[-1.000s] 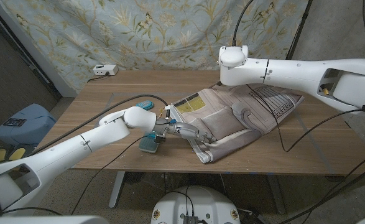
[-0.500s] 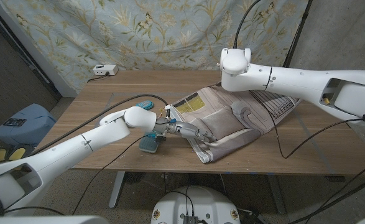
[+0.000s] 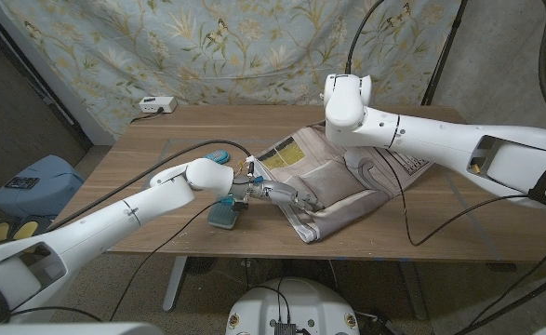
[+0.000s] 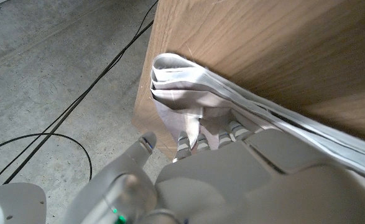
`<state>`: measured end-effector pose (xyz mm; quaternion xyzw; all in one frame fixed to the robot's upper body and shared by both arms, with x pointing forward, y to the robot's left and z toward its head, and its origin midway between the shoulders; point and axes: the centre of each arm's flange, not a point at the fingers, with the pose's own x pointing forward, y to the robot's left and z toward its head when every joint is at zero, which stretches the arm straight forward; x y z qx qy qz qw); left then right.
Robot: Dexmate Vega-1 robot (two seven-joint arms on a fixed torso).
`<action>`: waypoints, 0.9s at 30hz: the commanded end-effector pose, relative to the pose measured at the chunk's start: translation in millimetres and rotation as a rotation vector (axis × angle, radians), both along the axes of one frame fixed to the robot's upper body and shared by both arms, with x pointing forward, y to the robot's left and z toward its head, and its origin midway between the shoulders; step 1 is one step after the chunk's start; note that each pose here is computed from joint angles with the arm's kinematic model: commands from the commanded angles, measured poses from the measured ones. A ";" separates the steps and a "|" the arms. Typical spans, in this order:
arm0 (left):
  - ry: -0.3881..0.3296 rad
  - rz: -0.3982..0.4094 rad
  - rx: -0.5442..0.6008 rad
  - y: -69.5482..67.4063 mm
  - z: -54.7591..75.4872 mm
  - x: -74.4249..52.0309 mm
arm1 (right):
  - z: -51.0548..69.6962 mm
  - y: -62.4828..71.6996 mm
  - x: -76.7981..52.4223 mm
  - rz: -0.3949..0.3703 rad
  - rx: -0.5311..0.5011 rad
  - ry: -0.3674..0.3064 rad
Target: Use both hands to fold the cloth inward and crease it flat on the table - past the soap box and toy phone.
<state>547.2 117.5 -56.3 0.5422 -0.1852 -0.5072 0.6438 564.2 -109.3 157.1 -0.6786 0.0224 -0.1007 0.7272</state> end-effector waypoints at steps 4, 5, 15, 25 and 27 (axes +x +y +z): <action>-0.001 -0.009 -0.010 1.6 0.6 5.1 | -2.2 15.1 -12.3 -0.001 0.002 -0.017; -0.002 -0.009 -0.011 1.5 0.8 5.5 | -2.5 16.1 -13.0 0.002 0.003 -0.017; 0.001 -0.008 -0.014 2.9 1.6 10.2 | -6.6 30.0 -21.2 0.034 0.032 -0.018; 0.007 -0.004 -0.021 4.6 2.0 13.1 | -14.7 43.5 -25.5 0.058 0.028 -0.013; 0.008 -0.005 -0.021 4.8 2.2 13.5 | -15.8 45.6 -25.9 0.060 0.028 -0.011</action>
